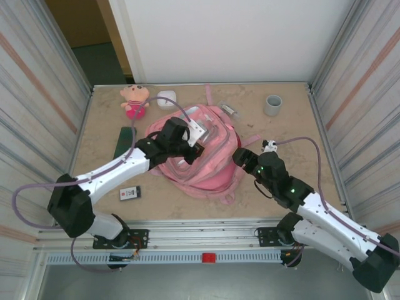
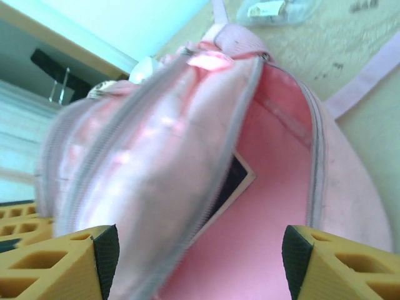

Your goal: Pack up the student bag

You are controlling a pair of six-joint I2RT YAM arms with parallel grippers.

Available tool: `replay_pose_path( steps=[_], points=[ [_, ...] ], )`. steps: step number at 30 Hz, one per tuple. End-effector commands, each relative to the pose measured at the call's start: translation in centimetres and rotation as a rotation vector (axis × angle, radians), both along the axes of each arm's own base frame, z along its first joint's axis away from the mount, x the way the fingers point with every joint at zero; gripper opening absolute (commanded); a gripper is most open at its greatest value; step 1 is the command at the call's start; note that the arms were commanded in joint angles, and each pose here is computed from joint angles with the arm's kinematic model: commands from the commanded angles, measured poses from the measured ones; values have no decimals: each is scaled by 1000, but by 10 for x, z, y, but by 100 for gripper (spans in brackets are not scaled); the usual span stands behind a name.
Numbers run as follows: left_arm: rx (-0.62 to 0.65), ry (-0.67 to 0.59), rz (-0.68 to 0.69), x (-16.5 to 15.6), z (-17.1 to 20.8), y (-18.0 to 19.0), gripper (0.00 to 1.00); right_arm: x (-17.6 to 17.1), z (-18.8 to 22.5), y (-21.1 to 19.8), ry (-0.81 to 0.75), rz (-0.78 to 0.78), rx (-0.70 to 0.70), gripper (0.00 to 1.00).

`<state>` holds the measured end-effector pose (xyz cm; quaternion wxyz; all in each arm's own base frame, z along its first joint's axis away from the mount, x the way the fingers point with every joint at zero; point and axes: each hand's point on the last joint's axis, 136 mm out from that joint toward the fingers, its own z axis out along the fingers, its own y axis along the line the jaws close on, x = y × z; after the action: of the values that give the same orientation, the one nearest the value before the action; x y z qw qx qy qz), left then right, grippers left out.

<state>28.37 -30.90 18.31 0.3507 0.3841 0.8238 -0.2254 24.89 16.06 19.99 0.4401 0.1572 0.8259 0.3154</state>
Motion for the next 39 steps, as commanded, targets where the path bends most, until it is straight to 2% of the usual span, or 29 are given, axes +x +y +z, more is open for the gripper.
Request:
replay_pose_path(
  steps=[1, 5, 6, 7, 9, 13, 16, 20, 22, 25, 31, 39],
  points=[
    [10, -4, -85, -9, -20, -16, 6, -5, 2, -6, -74, 94, -201, 71],
    [36, 41, -140, -20, -44, -31, 17, -10, 5, 6, -124, 222, -277, 70],
    [36, 49, -145, -21, -46, -33, 22, -11, 5, 9, -130, 250, -296, 71],
    [35, 62, -149, -21, -46, -35, 32, -12, 5, 13, -140, 286, -325, 71],
    [26, 67, -141, -20, -40, -36, 45, -13, 5, 19, -155, 353, -383, 72],
    [-30, 30, -65, -12, -10, -25, 67, -18, 7, 32, -191, 494, -498, 81],
    [-107, 40, 64, -1, 12, 1, 75, -27, 7, 50, -245, 636, -587, 83],
    [-178, 75, 238, 8, 21, 46, 76, -52, -8, 80, -316, 893, -749, 84],
    [-204, 78, 317, 9, 20, 69, 76, -66, -26, 92, -323, 1028, -844, 84],
    [-247, 99, 418, 6, 12, 96, 76, -79, -51, 108, -292, 1179, -908, 84],
    [-298, 137, 521, -9, -6, 127, 76, -77, -84, 127, -297, 1299, -1061, 86],
    [-324, 145, 589, -15, -15, 144, 75, -62, -106, 144, -343, 1329, -1132, 88]
  ],
)
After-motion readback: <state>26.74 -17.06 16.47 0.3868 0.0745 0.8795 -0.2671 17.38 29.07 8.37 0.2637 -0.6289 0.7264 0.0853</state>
